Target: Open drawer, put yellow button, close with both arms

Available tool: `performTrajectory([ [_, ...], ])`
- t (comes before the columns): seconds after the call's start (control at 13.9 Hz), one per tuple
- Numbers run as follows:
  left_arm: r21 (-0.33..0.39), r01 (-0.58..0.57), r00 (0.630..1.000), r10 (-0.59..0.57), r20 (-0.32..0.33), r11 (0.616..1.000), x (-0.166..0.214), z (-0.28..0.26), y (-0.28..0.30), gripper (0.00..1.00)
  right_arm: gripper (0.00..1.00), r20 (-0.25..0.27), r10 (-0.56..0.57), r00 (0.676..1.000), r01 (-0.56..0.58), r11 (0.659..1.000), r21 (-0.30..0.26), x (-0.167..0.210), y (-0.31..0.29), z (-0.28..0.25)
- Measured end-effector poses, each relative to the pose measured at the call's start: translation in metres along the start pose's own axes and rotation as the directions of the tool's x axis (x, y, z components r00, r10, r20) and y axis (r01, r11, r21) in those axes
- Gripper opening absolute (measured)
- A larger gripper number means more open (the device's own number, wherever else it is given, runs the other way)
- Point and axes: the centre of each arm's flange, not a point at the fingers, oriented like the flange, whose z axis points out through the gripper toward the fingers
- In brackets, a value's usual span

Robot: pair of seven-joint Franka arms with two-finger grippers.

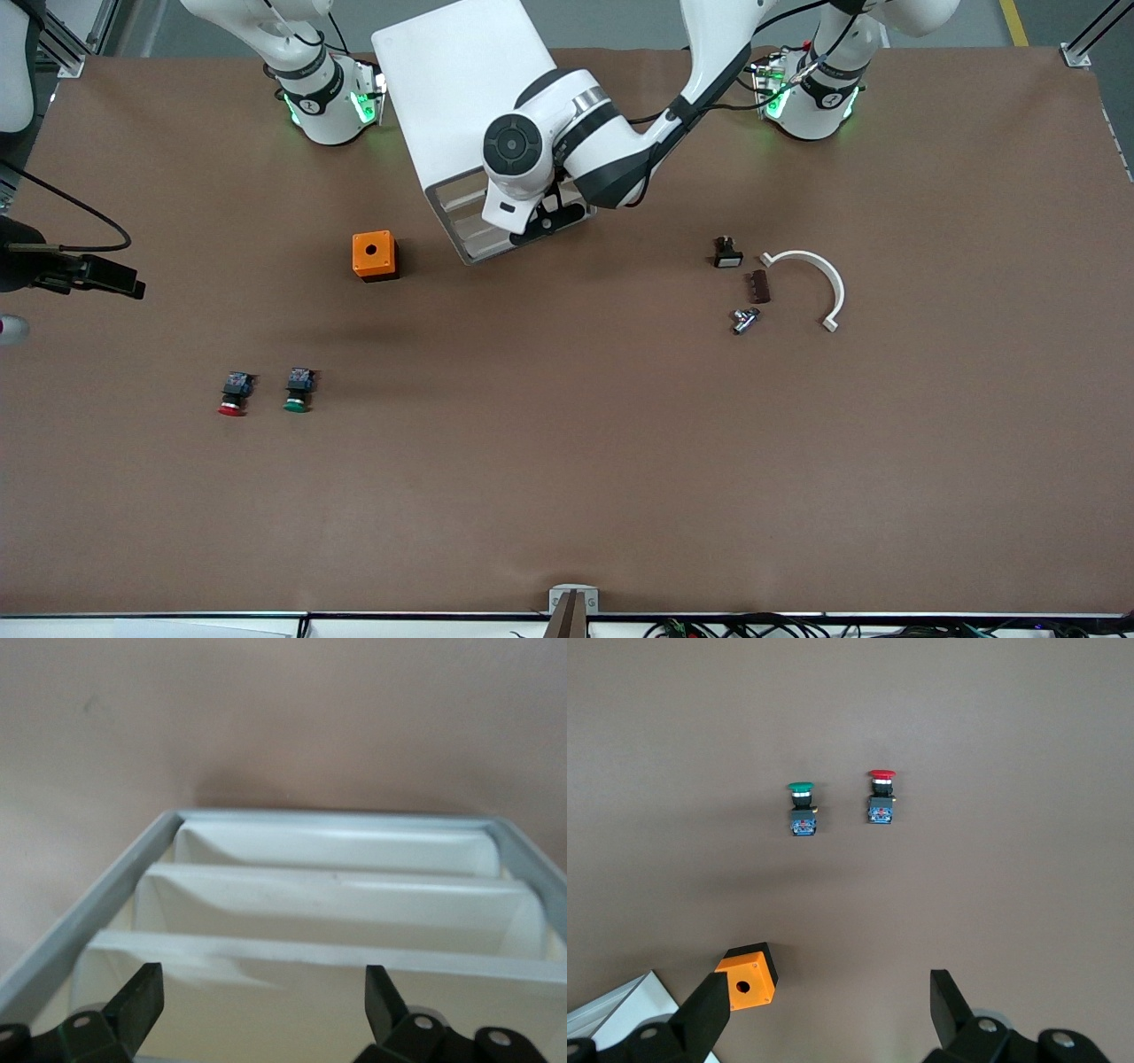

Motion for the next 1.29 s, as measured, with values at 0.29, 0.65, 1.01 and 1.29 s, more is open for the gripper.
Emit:
performTrajectory([
  [0.29, 0.006, 0.014, 1.0, -0.014, -0.001, 1.0, -0.001, 0.003, -0.001, 1.0, 1.0, -0.006, -0.001, 1.0, 0.001, 1.0, 0.0, 0.0, -0.001, -0.003],
  [0.65, -0.027, 0.091, 0.991, -0.094, -0.1, 0.995, 0.064, -0.038, -0.021, 1.0, 1.0, -0.022, -0.007, 1.0, 0.007, 1.0, 0.005, -0.005, -0.004, -0.024],
  [1.01, -0.12, 0.188, 0.929, -0.216, -0.301, 0.975, 0.182, -0.136, -0.086, 1.0, 1.0, 0.006, -0.022, 1.0, 0.022, 1.0, 0.006, -0.017, -0.012, -0.03],
  [1.29, -0.184, 0.164, 0.891, -0.225, -0.394, 0.969, 0.238, -0.221, -0.158, 1.0, 1.0, -0.015, -0.024, 1.0, 0.024, 1.0, 0.012, -0.049, -0.01, -0.053],
])
